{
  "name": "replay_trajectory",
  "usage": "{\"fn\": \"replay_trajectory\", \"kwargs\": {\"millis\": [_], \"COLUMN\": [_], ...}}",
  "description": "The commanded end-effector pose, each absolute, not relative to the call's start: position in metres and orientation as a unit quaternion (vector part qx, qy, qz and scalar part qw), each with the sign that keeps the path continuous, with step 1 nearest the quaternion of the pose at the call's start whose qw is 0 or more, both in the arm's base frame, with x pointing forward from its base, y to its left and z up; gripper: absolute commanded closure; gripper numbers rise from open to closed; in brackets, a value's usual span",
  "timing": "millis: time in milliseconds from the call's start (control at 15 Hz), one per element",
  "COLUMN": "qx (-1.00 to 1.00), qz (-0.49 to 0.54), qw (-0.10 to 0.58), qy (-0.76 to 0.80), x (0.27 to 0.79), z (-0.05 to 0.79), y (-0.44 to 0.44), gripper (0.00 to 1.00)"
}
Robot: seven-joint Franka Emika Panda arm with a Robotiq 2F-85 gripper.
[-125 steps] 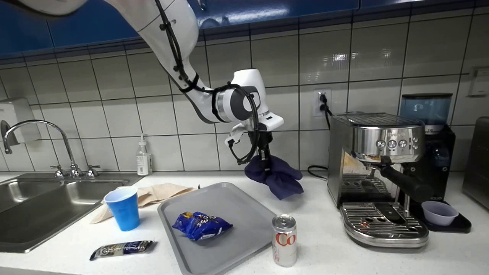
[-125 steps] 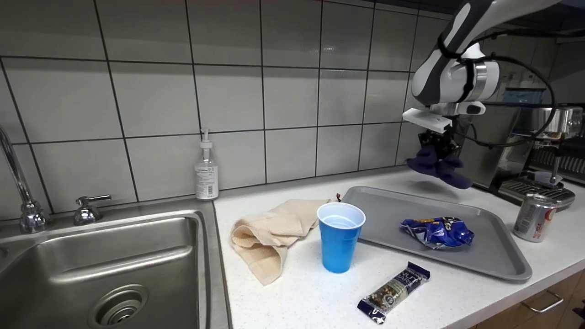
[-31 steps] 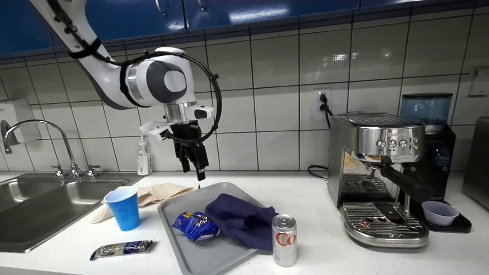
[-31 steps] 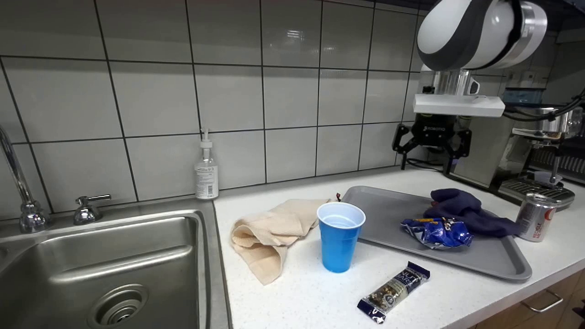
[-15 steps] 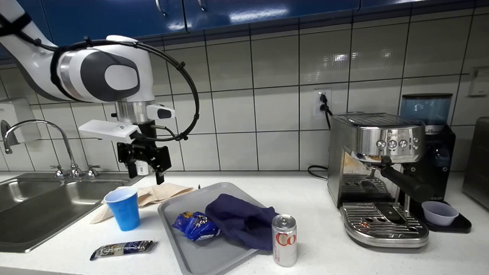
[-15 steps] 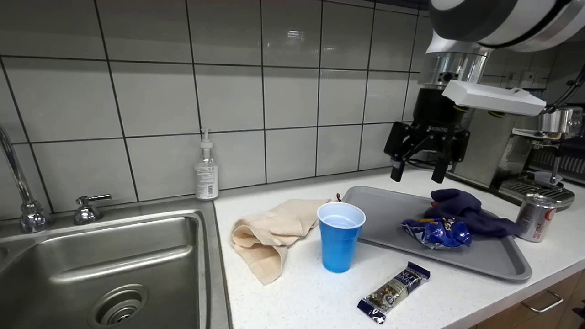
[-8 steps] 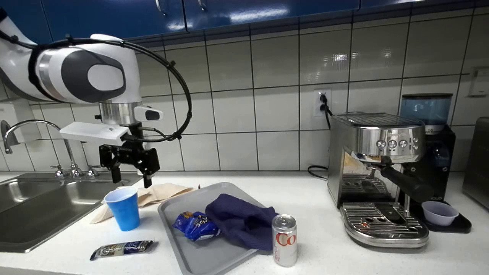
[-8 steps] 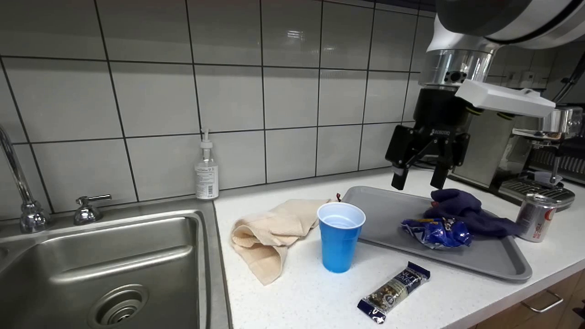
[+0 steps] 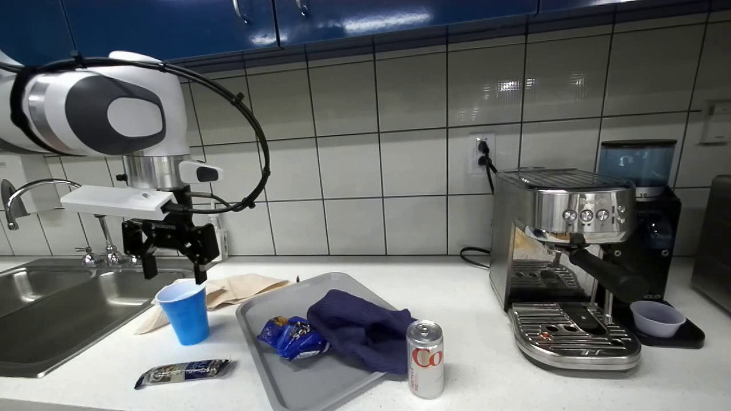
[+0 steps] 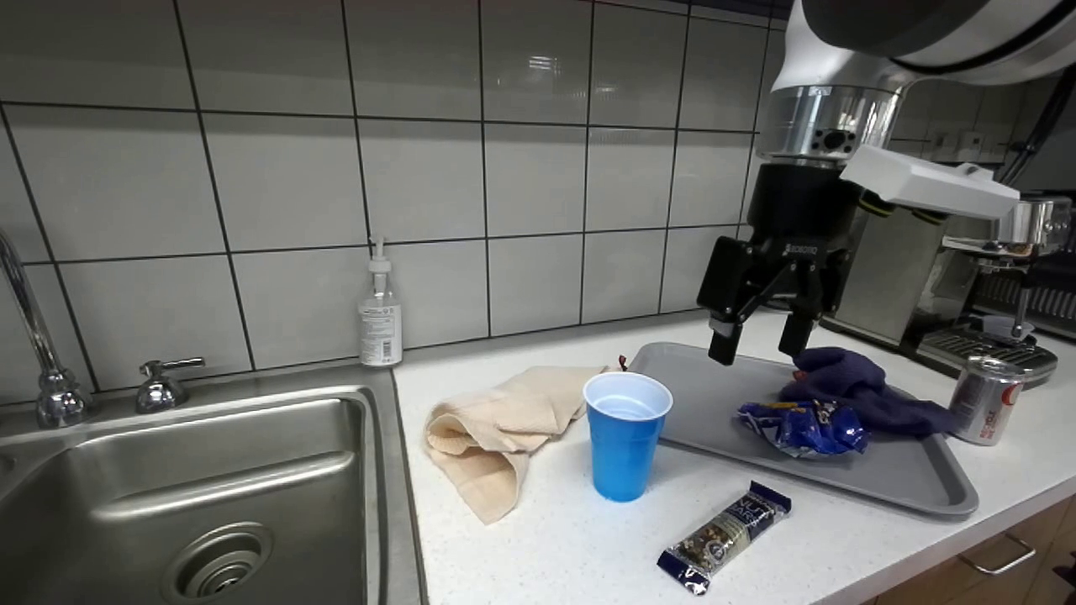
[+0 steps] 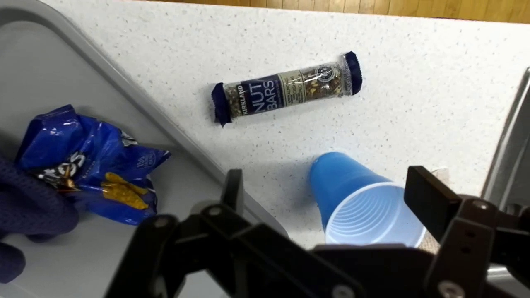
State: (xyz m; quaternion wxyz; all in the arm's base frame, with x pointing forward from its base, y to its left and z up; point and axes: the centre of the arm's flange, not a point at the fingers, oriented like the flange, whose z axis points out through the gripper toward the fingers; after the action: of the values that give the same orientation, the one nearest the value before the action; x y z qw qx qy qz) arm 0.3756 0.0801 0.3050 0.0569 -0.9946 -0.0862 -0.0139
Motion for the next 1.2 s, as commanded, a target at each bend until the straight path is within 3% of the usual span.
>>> {"fn": "replay_trajectory", "kwargs": {"millis": [0, 533, 1133], "qx": [-0.992, -0.992, -0.996], "qz": [-0.017, -0.012, -0.032], "qw": [0.06, 0.048, 0.043], "qy": [-0.109, -0.114, -0.064], "x": [0.36, 0.361, 0.399], "z": [0.306, 0.294, 0.28], "y": [0.097, 0.111, 0.126], "gripper": [0.0, 0.0, 0.0]}}
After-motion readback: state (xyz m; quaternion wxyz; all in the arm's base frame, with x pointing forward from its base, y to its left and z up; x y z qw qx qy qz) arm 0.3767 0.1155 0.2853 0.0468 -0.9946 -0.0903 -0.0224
